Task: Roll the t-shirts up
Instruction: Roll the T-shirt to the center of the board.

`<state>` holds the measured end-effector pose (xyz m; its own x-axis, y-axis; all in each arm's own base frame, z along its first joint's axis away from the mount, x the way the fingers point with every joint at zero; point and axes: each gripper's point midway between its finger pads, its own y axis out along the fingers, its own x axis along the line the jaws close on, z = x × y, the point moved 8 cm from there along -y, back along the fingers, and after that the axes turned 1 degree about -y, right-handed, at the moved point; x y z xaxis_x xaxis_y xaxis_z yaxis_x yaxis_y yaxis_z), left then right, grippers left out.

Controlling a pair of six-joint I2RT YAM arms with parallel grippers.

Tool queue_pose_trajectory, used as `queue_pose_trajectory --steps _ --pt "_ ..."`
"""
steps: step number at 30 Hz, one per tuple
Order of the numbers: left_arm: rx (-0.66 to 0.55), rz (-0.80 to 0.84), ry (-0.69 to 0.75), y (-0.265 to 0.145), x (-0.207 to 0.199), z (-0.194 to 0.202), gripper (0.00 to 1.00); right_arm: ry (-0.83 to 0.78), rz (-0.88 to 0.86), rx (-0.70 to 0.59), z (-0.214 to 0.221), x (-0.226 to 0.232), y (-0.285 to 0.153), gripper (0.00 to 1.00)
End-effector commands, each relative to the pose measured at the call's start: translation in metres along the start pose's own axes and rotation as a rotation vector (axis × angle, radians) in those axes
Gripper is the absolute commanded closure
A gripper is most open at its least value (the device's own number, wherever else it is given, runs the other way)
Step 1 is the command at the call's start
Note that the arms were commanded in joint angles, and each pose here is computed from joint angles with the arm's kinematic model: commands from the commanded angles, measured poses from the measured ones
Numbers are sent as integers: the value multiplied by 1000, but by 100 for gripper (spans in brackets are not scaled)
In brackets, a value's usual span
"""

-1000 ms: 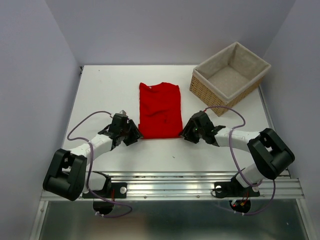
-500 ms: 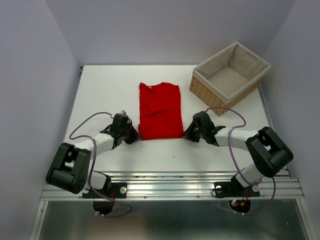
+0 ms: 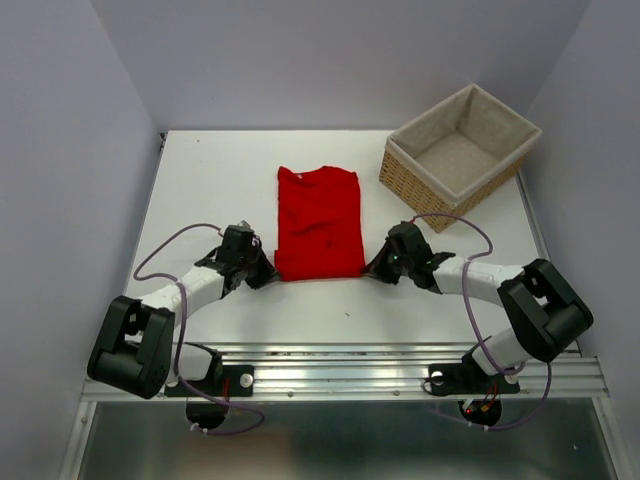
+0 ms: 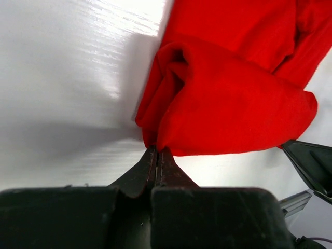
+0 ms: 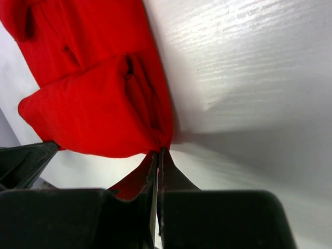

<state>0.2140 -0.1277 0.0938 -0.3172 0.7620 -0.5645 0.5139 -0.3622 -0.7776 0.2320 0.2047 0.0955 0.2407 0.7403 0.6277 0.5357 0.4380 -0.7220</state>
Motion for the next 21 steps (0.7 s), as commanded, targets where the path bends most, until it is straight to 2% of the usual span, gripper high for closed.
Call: queue_pose_trajectory --steps 1,11,21 --pt "18 3 -5 -17 1 6 100 -9 -16 25 5 -5 -12 99" --pt "62 -3 -30 -44 10 23 100 3 3 84 26 -12 -38 99" --pt "70 -44 -40 -54 -8 9 100 -14 3 58 14 8 -46 99"
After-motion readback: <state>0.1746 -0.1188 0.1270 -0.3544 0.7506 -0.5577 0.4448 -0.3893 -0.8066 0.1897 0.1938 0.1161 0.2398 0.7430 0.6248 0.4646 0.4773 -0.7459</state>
